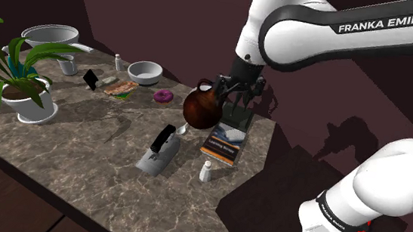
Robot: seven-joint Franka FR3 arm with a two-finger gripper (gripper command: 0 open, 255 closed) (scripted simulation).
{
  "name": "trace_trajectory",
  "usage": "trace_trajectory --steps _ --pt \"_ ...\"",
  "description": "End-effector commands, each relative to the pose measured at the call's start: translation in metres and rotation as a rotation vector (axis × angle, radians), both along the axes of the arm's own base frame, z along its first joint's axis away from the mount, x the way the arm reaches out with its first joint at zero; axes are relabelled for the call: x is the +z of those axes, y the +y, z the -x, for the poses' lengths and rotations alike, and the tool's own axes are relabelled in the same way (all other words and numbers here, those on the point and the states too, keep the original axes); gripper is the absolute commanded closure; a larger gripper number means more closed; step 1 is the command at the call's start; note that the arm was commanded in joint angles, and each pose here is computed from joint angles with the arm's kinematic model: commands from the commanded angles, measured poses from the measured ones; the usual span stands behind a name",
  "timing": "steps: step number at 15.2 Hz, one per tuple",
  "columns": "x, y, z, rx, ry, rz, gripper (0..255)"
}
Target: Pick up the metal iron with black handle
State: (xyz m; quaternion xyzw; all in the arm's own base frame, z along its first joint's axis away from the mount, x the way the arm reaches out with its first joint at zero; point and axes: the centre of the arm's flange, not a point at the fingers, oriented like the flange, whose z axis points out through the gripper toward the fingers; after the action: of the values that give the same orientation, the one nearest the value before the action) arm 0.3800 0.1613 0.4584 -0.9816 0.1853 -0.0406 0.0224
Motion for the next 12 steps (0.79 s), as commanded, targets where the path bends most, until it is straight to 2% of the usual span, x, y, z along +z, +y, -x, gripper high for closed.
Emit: trace_trajectory --steps 1,12 --pt "-0.019 0.018 -0.011 -0.057 0.002 0.004 0" --pt "-0.121 0.094 -0.092 -0.345 0.019 0.035 0"
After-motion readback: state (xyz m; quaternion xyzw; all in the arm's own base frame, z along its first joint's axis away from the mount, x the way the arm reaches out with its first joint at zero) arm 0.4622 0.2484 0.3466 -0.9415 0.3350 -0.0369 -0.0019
